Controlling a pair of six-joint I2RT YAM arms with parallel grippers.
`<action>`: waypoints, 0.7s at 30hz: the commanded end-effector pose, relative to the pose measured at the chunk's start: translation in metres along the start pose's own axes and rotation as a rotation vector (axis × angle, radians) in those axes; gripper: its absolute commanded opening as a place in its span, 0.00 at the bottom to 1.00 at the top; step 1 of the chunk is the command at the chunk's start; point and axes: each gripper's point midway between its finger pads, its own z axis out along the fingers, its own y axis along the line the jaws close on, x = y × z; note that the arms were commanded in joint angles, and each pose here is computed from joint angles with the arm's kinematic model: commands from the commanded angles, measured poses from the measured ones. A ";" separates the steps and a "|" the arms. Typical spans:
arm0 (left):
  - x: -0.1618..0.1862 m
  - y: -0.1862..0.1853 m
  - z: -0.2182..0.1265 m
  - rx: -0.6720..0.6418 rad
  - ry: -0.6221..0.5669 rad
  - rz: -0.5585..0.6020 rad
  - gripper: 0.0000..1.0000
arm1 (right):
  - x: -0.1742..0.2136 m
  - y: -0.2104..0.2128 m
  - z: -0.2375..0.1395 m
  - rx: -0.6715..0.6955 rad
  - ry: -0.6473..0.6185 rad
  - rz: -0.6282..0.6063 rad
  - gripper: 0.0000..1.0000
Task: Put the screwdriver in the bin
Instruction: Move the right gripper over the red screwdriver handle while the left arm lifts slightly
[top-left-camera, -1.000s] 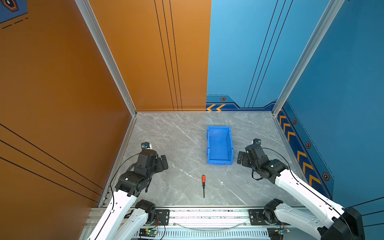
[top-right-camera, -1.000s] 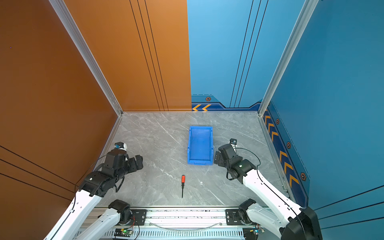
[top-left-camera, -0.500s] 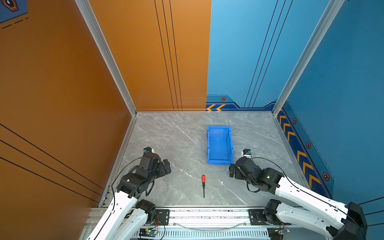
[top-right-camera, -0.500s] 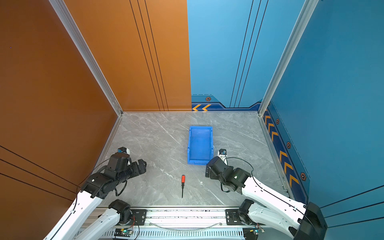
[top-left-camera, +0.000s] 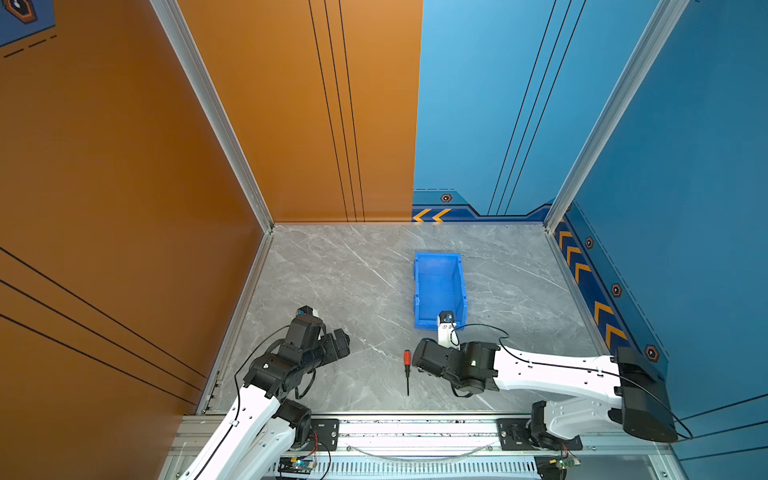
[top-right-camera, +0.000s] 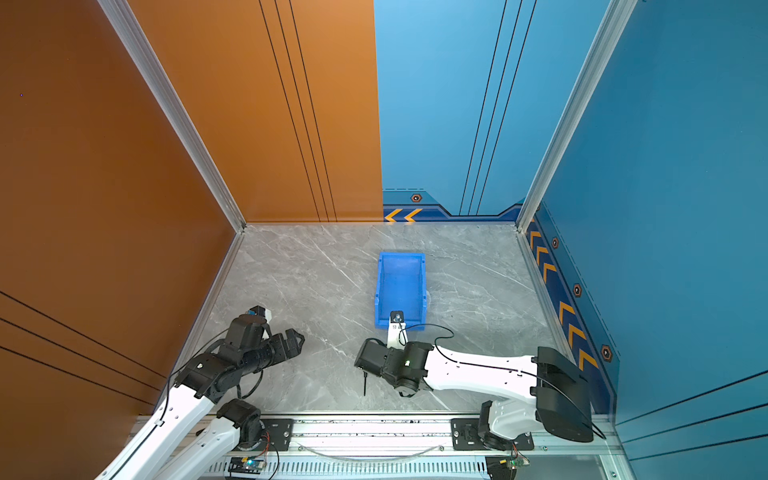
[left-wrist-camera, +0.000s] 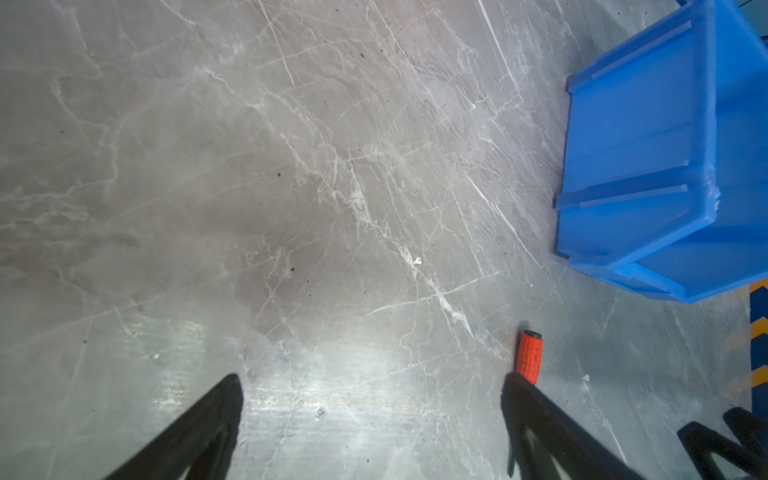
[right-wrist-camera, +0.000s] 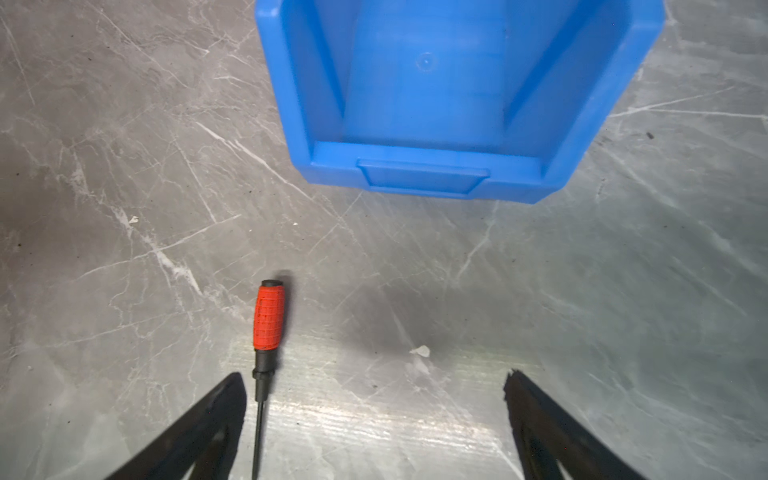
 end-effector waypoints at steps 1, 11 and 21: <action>-0.003 -0.007 -0.001 0.050 -0.023 -0.024 0.98 | -0.003 0.010 0.005 0.011 -0.008 0.016 0.95; -0.004 -0.010 -0.004 0.066 -0.038 -0.014 0.98 | 0.012 0.046 0.039 -0.040 0.088 -0.014 0.84; -0.003 -0.009 -0.002 0.058 -0.037 -0.003 0.98 | 0.017 0.064 0.064 -0.089 0.151 -0.012 0.73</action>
